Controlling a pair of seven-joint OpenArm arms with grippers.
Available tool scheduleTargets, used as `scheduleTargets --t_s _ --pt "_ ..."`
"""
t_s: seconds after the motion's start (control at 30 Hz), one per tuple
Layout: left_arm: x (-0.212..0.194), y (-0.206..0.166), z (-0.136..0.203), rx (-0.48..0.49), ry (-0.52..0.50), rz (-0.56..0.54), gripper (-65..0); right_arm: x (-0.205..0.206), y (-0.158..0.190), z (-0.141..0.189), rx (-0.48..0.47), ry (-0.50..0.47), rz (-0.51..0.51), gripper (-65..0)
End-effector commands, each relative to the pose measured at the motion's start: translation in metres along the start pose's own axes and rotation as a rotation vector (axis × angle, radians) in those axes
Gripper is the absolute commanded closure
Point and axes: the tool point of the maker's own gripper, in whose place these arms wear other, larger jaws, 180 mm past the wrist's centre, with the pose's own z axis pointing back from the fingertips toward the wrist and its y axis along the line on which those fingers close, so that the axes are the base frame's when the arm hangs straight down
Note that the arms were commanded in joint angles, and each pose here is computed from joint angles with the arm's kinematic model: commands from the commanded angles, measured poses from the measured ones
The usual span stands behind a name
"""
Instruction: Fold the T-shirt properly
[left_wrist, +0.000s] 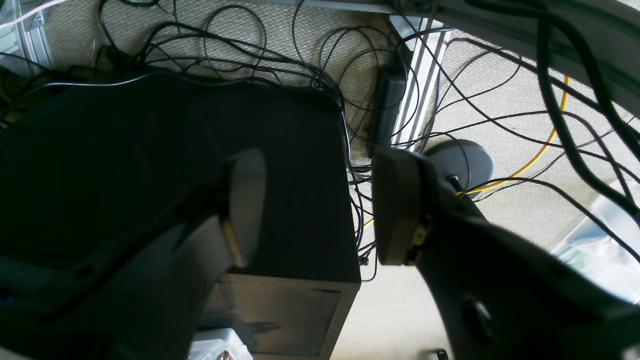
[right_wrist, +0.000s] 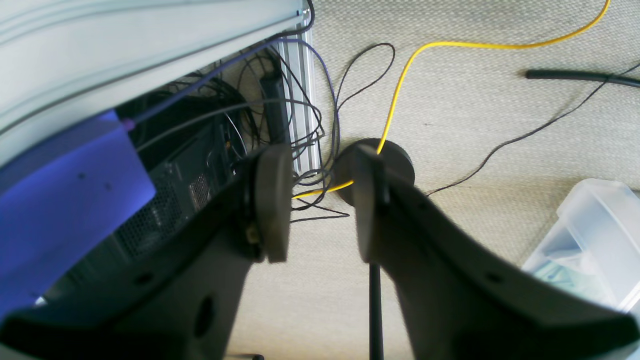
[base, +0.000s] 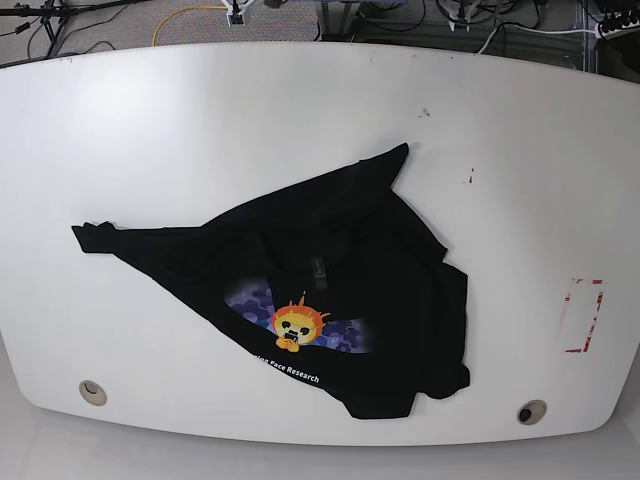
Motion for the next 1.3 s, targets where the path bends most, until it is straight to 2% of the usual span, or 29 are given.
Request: scheduleTargets --t_s 0.0,0.73,0.8,1.27 --pt "-0.026 -0.011 0.003 -0.015 0.038 -0.015 -32.0 -0.014 0.001 0.003 -0.003 0.014 0.006 -19.5" --pt "-0.059 -0.002 0.013 -0.006 0.051 -0.008 -32.1 -0.036 0.005 0.009 0.003 0.035 0.026 -19.0" --pt "-0.075 0.003 0.020 -0.002 0.047 -0.017 -32.1 -0.040 -0.002 0.015 -0.014 0.018 0.031 -18.9" --pt "-0.072 0.012 0.033 0.005 -0.039 -0.039 -31.9 -0.036 -0.007 0.024 -0.037 -0.031 0.058 -19.1"
